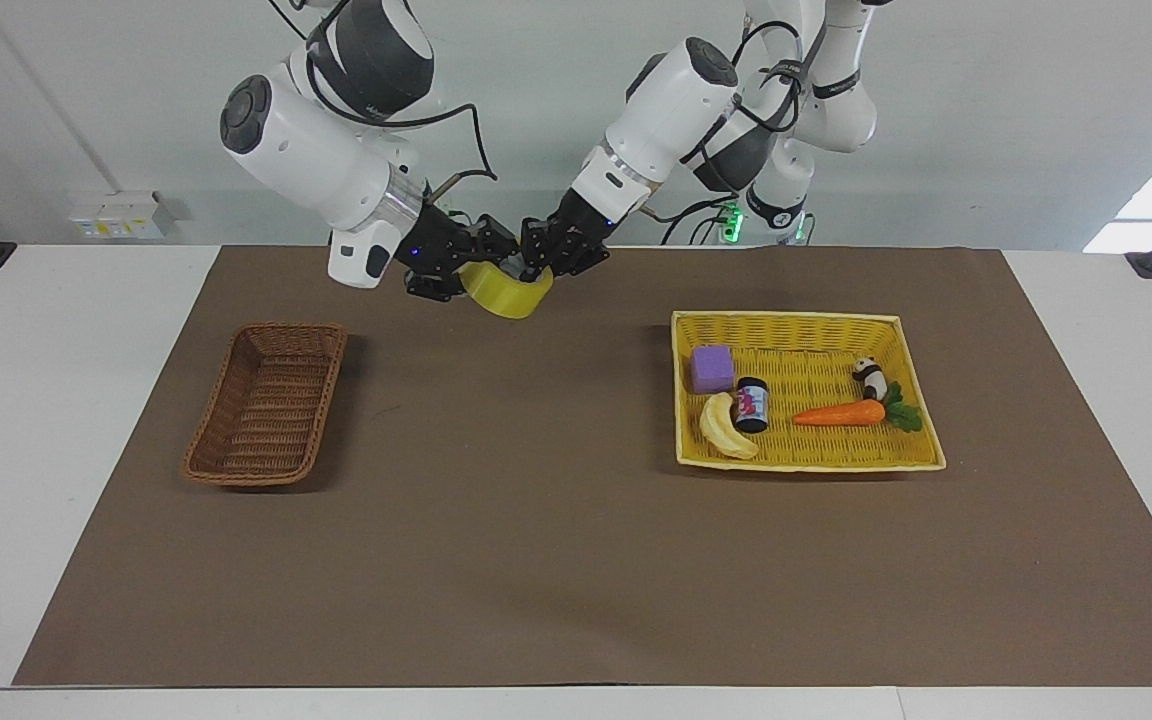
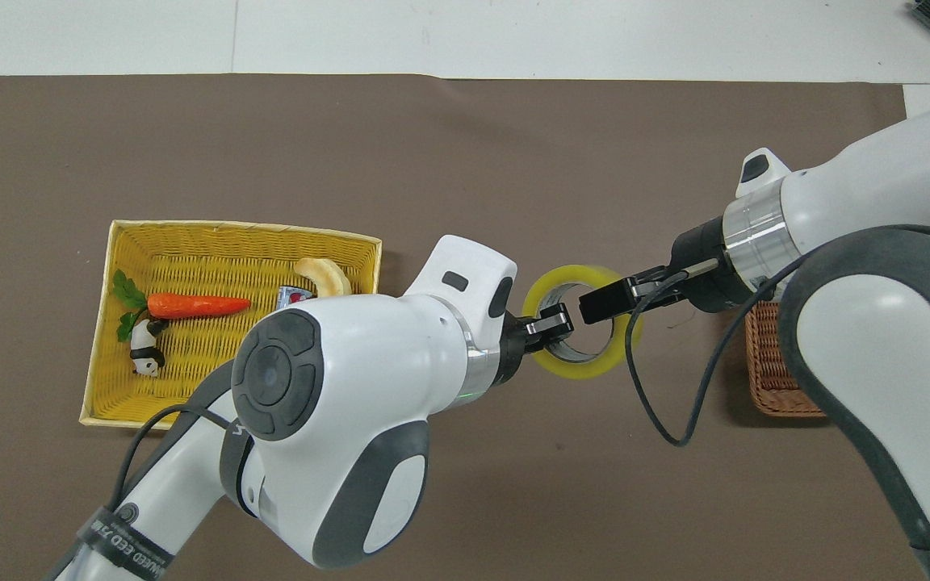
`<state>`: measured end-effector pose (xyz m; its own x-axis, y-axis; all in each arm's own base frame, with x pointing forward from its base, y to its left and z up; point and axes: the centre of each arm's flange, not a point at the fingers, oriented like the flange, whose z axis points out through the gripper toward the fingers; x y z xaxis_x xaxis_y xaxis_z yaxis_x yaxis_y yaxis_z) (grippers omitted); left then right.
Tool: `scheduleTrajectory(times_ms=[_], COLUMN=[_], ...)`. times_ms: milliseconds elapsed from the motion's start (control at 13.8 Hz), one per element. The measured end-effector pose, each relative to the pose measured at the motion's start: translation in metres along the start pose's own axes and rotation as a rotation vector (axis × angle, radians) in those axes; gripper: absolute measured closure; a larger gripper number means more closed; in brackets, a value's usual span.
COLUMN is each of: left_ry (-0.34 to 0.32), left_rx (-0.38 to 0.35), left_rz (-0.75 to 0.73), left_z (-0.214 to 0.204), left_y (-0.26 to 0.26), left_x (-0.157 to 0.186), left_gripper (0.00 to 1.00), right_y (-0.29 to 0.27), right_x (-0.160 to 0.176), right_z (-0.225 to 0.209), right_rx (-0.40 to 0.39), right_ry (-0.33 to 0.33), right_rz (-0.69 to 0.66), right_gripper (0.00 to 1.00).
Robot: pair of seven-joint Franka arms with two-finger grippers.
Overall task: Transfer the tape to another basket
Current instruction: 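Grasp the tape with the right gripper while the left gripper releases, then lower the tape into the basket while the left gripper withdraws, then open the right gripper on the tape while the left gripper returns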
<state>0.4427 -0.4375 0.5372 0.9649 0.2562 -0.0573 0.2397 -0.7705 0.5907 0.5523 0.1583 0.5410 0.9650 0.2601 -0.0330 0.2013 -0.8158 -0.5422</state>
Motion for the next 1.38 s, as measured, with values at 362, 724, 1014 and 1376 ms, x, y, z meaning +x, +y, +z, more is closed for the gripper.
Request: scheduleTrajectory(times_ms=[362, 724, 1014, 1376], left_ry=[0.068, 0.046, 0.074, 0.055], left_rx=[-0.087, 0.017, 0.210, 0.326], left_rz=[-0.136, -0.217, -0.148, 0.029], left_z=[-0.026, -0.052, -0.092, -0.153], left_y=[0.012, -0.028, -0.101, -0.180], left_x=[0.006, 0.054, 0.123, 0.184], left_gripper=[0.13, 0.00, 0.00, 0.00], right_y=[0.057, 0.156, 0.287, 0.364], right_x=[-0.001, -0.023, -0.049, -0.056], right_z=[-0.028, -0.068, -0.068, -0.034], right_rx=[0.000, -0.162, -0.149, -0.140], right_ry=[0.047, 0.057, 0.061, 0.059], right_rz=[0.093, 0.109, 0.106, 0.133], right_gripper=[1.00, 1.00, 1.00, 1.00])
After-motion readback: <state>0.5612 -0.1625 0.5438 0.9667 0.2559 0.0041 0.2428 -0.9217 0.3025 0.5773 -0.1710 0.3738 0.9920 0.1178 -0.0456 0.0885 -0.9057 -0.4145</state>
